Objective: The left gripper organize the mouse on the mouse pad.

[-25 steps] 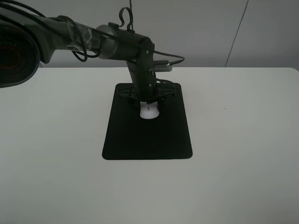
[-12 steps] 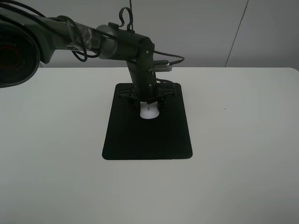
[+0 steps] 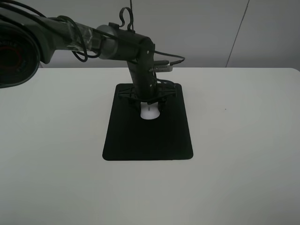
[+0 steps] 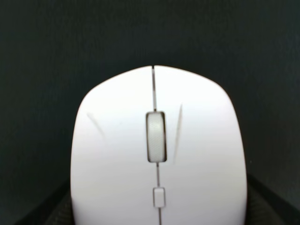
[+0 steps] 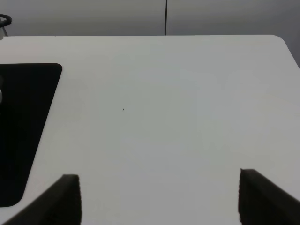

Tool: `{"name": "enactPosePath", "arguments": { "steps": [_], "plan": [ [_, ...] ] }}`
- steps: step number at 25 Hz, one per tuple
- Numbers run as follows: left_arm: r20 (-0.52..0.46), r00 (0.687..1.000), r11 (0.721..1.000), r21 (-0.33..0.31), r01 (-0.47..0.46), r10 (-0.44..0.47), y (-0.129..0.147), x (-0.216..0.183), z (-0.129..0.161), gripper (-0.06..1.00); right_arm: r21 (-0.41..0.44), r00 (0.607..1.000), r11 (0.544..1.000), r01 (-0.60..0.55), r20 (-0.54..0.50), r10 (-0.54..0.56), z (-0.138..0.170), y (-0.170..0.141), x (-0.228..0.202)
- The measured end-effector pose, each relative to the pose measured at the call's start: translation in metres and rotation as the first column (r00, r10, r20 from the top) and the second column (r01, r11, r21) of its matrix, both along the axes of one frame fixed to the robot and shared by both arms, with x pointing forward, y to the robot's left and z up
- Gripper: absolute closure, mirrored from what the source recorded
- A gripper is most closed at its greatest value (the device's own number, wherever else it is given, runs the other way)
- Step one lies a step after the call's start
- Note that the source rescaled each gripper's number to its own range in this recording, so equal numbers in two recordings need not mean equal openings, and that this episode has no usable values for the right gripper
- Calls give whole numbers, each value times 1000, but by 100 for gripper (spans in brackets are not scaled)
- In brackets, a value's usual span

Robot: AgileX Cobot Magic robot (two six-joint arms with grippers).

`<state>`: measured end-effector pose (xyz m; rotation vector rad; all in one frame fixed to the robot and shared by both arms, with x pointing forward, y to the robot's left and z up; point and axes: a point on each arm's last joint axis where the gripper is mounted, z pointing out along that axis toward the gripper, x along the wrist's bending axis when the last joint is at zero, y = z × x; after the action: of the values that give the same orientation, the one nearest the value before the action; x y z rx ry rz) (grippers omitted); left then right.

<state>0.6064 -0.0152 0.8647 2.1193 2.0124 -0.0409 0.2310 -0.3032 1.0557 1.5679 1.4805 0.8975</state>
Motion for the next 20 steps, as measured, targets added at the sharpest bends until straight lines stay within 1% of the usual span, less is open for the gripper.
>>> {"name": "enactPosePath", "arguments": {
  "steps": [2,3,5,6,7,8,9,12,18,20],
  "plan": [
    [0,1000,1000,0,0,0,0,0,0,93,0,1000,1000,0,0,0,0,0,0],
    [0,1000,1000,0,0,0,0,0,0,87,0,1000,1000,0,0,0,0,0,0],
    [-2,1000,1000,-3,-2,2,0,0,0,68,0,1000,1000,0,0,0,0,0,0],
    [-2,1000,1000,-3,-2,2,0,0,0,68,0,1000,1000,0,0,0,0,0,0],
    [-2,1000,1000,-5,-3,3,0,0,0,58,0,1000,1000,0,0,0,0,0,0],
    [-3,1000,1000,-7,-4,4,-1,0,0,53,0,1000,1000,0,0,0,0,0,0],
    [-4,1000,1000,-8,-5,5,-1,0,0,51,0,1000,1000,0,0,0,0,0,0],
    [-4,1000,1000,-7,-2,2,-1,0,0,46,0,1000,1000,0,0,0,0,0,0],
    [-4,1000,1000,-4,14,-14,-1,-1,1,47,0,1000,1000,0,0,0,0,0,0],
    [-7,999,999,17,34,-34,-1,-1,4,46,0,1000,1000,0,0,0,0,0,0]
  ]
}}
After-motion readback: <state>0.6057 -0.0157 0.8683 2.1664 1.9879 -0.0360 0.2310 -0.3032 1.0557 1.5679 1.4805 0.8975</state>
